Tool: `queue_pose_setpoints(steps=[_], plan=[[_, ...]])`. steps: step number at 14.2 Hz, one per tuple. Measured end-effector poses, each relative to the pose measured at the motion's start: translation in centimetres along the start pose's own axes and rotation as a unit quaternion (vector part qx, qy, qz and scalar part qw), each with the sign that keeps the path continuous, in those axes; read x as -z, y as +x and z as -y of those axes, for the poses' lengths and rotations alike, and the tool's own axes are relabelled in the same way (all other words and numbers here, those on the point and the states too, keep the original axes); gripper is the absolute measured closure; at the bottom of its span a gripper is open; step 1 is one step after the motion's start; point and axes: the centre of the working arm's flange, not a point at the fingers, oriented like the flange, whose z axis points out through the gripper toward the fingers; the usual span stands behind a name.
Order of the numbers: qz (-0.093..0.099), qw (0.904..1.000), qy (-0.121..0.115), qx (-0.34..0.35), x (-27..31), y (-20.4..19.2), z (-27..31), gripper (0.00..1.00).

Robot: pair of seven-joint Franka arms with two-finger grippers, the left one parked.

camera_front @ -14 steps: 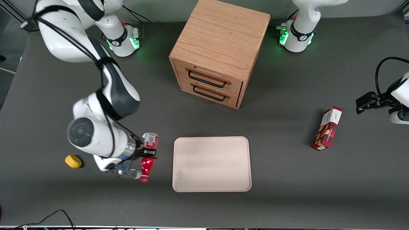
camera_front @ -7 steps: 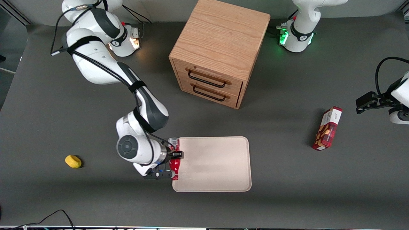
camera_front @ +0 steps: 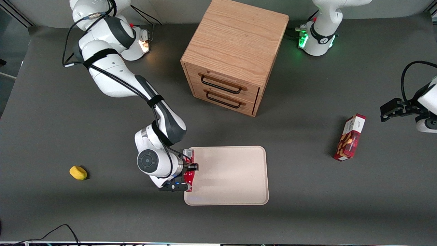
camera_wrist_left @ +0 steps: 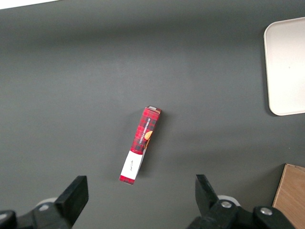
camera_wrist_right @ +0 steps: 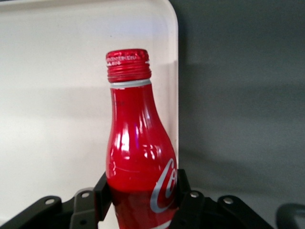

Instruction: Place coke bottle on tray

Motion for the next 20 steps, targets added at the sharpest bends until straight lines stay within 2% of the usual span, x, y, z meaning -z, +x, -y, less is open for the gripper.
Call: queue_pose_setpoints(steps=[5,8,10,13,20], plan=[[-0.012,0.9999,0.008,0.0,-1.4,0.1,0.4,0.44],[-0.013,0.9999,0.008,-0.001,-1.7,0.1,0.4,0.44],[-0.013,0.9999,0.009,-0.002,-1.7,0.1,0.4,0.29],[-0.013,0.9999,0.009,-0.003,-1.7,0.1,0.4,0.01],[-0.012,0.9999,0.008,-0.003,-1.8,0.0,0.4,0.0]])
